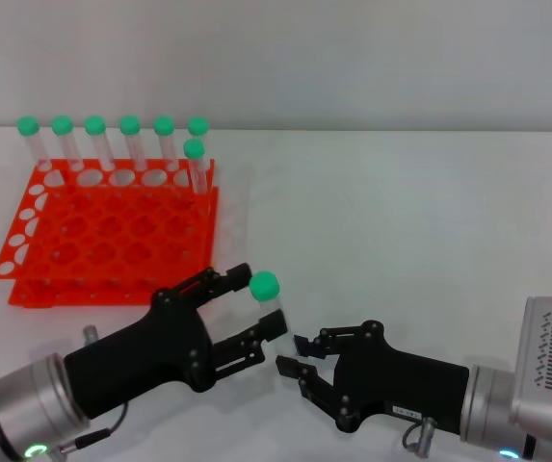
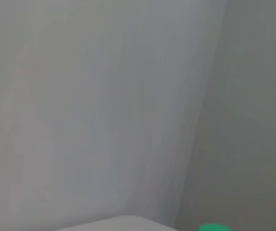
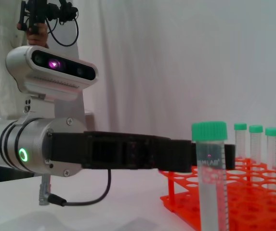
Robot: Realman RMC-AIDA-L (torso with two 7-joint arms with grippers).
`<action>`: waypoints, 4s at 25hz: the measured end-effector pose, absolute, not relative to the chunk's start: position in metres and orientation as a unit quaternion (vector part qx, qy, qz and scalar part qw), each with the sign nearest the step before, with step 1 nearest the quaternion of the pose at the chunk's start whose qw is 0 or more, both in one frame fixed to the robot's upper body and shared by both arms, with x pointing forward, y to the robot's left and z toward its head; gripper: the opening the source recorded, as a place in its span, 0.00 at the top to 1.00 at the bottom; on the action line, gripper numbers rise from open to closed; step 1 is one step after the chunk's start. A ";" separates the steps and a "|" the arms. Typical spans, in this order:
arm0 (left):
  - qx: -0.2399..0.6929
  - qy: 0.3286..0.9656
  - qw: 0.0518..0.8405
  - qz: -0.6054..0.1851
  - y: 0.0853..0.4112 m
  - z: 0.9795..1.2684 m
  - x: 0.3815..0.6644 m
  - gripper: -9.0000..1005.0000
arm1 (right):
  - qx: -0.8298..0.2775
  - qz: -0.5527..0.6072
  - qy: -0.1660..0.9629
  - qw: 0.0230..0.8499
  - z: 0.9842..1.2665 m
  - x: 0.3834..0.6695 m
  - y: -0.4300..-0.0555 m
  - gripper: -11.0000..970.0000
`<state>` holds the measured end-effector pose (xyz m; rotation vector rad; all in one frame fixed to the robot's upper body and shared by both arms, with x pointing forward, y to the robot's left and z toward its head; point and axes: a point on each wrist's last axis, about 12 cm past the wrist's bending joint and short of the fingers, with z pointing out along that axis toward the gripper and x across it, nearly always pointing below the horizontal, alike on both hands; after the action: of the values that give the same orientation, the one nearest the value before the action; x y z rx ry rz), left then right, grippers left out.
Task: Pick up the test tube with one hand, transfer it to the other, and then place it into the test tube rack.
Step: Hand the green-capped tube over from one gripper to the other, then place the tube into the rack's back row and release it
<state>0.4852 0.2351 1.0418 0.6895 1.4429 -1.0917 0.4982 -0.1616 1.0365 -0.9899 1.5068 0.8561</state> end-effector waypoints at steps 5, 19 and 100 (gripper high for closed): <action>0.297 0.612 0.560 -0.474 0.222 1.041 0.488 0.22 | -0.416 0.360 0.635 0.542 1.037 0.499 -0.162 0.73; 0.297 0.620 0.552 -0.472 0.217 1.041 0.495 0.44 | -0.413 0.359 0.638 0.541 1.035 0.498 -0.165 0.71; 0.136 0.683 0.691 -0.193 0.252 1.061 0.592 0.76 | -0.192 0.141 0.621 0.746 1.055 0.519 -0.317 0.10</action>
<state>0.5924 0.2524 1.0605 0.3041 1.5272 -0.4310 0.5187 -0.3170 1.0554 -0.4211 1.3597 0.3092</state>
